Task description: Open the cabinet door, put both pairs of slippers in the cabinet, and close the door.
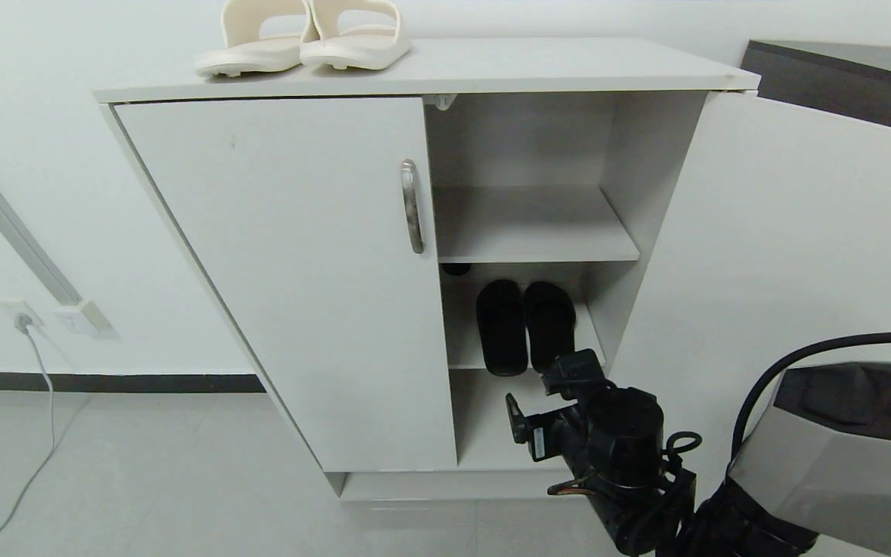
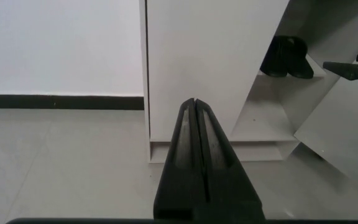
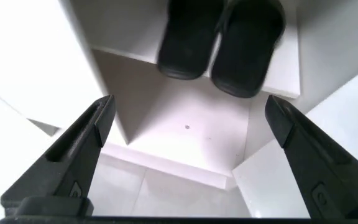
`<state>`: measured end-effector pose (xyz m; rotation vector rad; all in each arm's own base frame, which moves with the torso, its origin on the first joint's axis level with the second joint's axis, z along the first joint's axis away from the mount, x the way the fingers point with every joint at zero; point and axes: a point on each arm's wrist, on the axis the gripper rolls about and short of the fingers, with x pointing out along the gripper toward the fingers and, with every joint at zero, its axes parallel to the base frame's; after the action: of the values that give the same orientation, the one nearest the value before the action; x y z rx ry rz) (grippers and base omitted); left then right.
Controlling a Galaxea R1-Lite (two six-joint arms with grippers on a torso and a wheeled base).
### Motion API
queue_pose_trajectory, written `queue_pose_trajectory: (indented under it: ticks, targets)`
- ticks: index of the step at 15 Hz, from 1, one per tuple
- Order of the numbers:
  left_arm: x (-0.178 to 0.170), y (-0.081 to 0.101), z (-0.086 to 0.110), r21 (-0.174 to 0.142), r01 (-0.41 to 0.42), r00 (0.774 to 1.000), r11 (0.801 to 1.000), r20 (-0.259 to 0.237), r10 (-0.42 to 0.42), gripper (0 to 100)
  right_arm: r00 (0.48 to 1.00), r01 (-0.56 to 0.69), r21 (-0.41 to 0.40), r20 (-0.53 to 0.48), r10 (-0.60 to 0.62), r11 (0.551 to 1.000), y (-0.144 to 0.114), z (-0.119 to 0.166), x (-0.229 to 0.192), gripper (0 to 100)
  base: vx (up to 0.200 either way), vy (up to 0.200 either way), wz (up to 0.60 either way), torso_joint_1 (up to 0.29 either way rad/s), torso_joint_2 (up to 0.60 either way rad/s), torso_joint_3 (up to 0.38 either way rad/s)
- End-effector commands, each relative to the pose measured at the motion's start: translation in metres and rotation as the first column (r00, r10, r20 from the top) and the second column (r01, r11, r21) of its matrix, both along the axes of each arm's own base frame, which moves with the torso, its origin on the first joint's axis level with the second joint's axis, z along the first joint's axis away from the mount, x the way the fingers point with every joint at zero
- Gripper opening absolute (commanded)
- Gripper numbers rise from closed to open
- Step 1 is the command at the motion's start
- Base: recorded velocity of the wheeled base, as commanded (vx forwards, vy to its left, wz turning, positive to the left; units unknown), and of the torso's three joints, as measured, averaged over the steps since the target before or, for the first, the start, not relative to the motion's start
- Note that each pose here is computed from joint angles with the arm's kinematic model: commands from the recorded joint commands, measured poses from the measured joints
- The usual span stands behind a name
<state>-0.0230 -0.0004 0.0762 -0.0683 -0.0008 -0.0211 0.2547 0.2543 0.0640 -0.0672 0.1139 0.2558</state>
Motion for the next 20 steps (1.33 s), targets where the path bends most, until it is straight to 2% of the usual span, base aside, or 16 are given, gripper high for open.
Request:
queue_pose_trajectory:
  ticks: [1,10,17,20]
  targets:
    - [0.0001,0.0000,0.0000,-0.001,0.000,1.000,1.000,-0.002,0.000,0,1.000,0.000,-0.003,-0.003,0.000,1.000,0.0001,-0.0014,0.0002,100,0.000,0.000,0.00,0.000,0.00,0.000]
    - [0.0001,0.0000,0.0000,0.001,0.000,1.000,1.000,-0.001,0.000,0,1.000,-0.006,-0.011,-0.010,0.006,1.000,0.0022,-0.0050,-0.0016,100,0.000,0.000,0.00,0.000,0.00,0.000]
    - [0.0001,0.0000,0.0000,0.001,0.000,1.000,1.000,-0.001,0.000,0,1.000,-0.009,-0.011,-0.010,0.009,1.000,0.0028,-0.0051,-0.0025,100,0.000,0.000,0.00,0.003,0.00,0.168]
    - [0.0001,0.0010,0.0000,-0.021,-0.044,0.999,0.999,-0.002,0.044,0,1.000,-0.008,-0.008,-0.009,0.007,1.000,0.0028,-0.0054,-0.0024,100,0.000,0.000,0.00,-0.001,0.00,0.157]
